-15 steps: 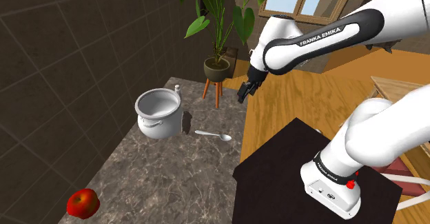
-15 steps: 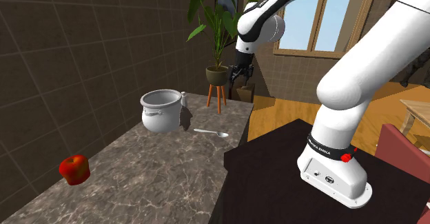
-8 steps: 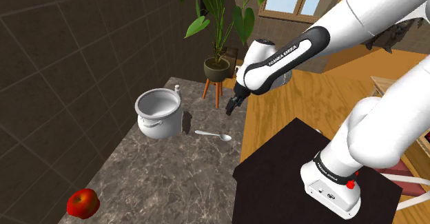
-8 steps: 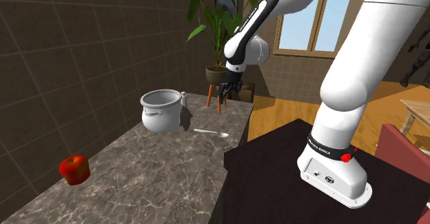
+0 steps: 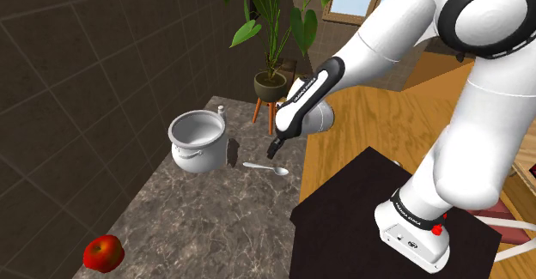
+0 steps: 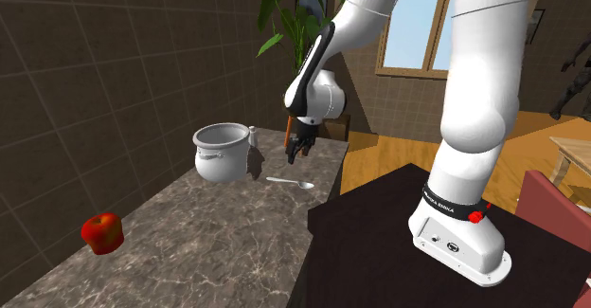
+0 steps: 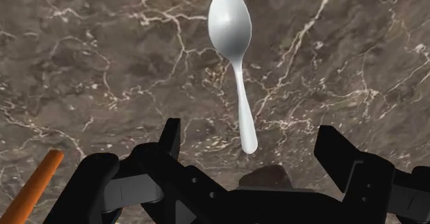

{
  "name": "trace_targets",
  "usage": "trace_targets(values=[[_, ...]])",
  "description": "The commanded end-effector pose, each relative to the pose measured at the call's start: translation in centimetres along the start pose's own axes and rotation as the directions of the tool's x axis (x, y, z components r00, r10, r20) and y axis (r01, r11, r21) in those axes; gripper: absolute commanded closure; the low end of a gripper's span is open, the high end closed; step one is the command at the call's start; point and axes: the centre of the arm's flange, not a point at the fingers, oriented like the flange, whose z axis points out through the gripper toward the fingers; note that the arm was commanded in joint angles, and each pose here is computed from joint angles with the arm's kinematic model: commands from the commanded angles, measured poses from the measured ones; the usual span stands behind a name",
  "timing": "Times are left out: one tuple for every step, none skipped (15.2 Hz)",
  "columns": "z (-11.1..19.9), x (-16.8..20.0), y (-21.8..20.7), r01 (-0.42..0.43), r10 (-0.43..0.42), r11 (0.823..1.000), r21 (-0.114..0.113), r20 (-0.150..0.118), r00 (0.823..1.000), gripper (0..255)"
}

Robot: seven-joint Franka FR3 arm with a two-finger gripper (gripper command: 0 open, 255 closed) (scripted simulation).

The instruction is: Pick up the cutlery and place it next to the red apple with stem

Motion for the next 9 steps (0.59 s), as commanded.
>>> trace_targets(values=[[2.6, 0.5, -0.6, 0.031, -0.031, 1.0, 0.005, -0.008, 0.999, 0], [3.9, 0.8, -0.8, 0.046, -0.046, 0.999, 0.008, -0.012, 0.999, 0], [5.1, 1.1, -1.0, 0.061, -0.061, 0.998, 0.01, -0.016, 0.998, 0], [6.3, 1.4, -1.3, 0.075, -0.074, 0.997, 0.013, -0.019, 0.997, 0], [6.8, 1.4, -1.3, 0.075, -0.074, 0.997, 0.013, -0.019, 0.997, 0], [7.3, 1.4, -1.3, 0.075, -0.074, 0.997, 0.013, -0.019, 0.997, 0], [7.9, 1.4, -1.3, 0.075, -0.074, 0.997, 0.013, -0.019, 0.997, 0], [8.4, 1.4, -1.3, 0.075, -0.074, 0.997, 0.013, -0.019, 0.997, 0], [8.9, 1.4, -1.3, 0.075, -0.074, 0.997, 0.013, -0.019, 0.997, 0]])
